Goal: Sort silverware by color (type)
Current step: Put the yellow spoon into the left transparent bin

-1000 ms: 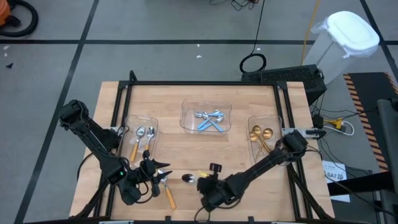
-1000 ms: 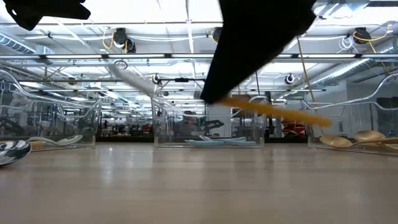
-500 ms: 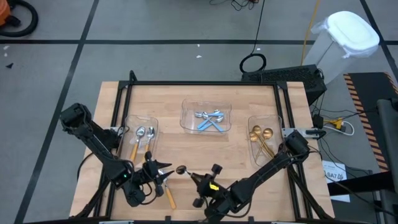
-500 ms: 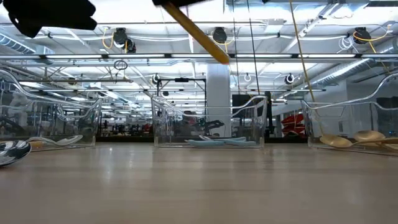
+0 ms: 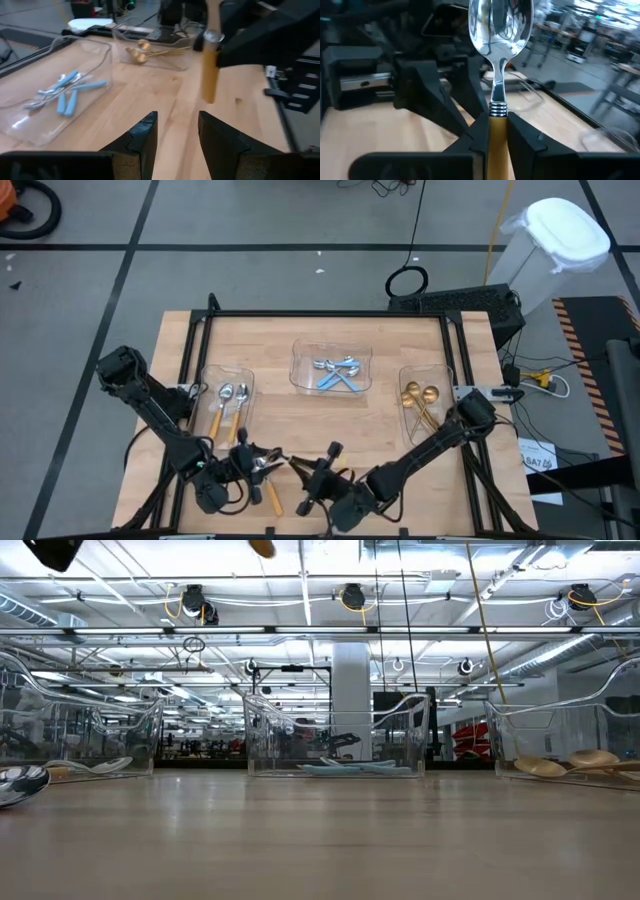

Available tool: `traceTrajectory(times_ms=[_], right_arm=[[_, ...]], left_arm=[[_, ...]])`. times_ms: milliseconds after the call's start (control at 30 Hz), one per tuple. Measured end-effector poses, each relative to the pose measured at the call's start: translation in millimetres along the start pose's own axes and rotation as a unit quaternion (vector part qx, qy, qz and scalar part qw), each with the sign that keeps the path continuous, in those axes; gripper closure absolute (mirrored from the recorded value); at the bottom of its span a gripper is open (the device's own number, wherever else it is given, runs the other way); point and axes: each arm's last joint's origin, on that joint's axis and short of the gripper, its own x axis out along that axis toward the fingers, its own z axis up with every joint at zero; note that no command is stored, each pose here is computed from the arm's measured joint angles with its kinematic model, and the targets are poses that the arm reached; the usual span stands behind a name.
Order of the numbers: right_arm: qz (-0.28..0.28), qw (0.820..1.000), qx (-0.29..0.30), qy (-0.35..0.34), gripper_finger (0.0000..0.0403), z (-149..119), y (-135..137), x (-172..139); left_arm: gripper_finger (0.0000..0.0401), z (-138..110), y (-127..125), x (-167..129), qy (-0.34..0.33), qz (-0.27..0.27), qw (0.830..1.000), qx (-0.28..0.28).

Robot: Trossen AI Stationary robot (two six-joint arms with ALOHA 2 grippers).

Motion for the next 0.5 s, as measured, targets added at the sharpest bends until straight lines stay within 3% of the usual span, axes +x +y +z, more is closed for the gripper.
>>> traceTrajectory(times_ms=[267, 500], right_arm=[[0.029, 0.999, 0.011, -0.024, 0.0362, 11, -8, 18], [0.035, 0.999, 0.018, -0.036, 0.0361, 15, -8, 19]], left_arm=[[0.0247, -5, -19, 2, -0.033, -0.03, 0.997, 0.057], [0.0136, -10, -22, 7, -0.062, 0.014, 0.996, 0.059]])
